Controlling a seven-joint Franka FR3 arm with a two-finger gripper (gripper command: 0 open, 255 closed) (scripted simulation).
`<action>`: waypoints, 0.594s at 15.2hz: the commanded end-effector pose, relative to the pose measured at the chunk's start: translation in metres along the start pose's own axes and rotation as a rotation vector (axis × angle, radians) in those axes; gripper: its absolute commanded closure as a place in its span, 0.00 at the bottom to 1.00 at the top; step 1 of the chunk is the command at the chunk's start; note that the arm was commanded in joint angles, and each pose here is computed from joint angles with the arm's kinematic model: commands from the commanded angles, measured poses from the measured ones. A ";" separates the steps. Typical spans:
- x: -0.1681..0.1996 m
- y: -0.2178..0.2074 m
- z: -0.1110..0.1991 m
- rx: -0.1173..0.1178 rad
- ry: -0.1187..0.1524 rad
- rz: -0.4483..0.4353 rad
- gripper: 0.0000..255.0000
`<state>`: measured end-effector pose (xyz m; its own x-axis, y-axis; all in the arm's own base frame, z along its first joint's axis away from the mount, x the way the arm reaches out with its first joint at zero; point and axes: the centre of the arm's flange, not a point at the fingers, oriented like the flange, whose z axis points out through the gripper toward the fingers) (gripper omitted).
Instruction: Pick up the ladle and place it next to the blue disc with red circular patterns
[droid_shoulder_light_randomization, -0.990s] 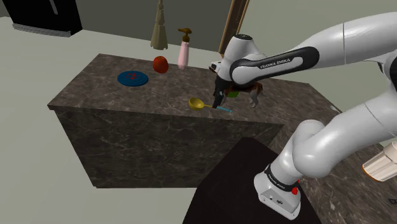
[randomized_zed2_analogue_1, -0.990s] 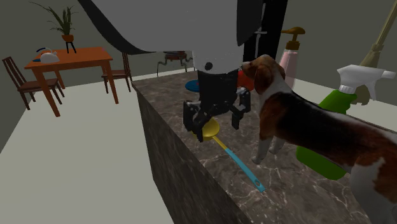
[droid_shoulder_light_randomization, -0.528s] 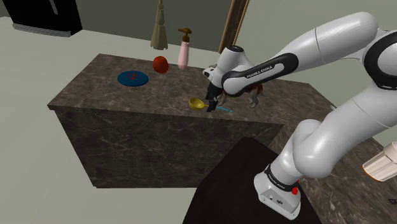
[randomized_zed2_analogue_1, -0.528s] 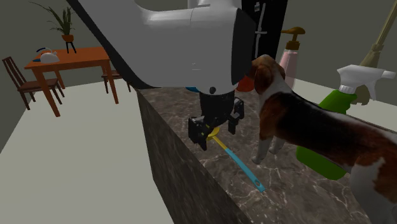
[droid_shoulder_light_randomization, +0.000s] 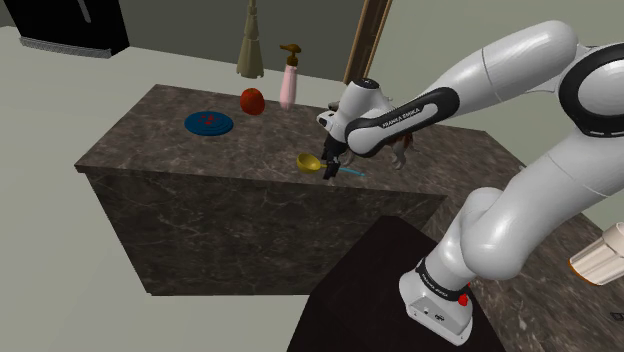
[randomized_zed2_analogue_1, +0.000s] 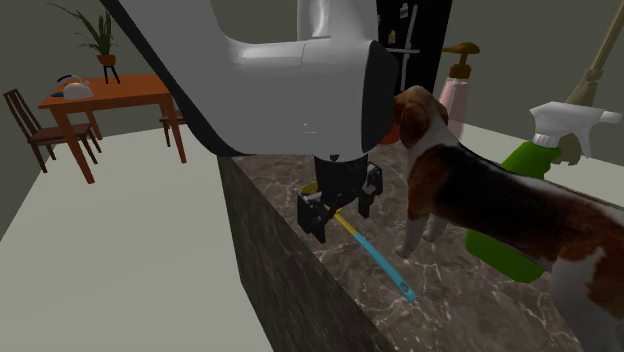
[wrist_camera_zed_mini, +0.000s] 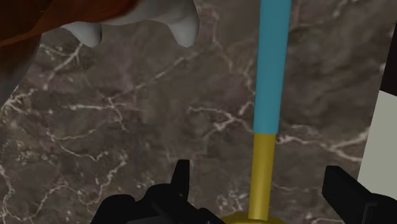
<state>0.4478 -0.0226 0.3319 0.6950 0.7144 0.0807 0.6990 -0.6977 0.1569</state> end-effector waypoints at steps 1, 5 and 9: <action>0.000 0.000 0.000 0.000 0.000 0.000 0.00; 0.000 0.000 0.000 0.000 0.000 0.000 1.00; 0.000 0.001 0.000 0.000 0.000 0.000 1.00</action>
<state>0.4480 -0.0228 0.3323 0.6948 0.7147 0.0809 0.6992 -0.6975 0.1569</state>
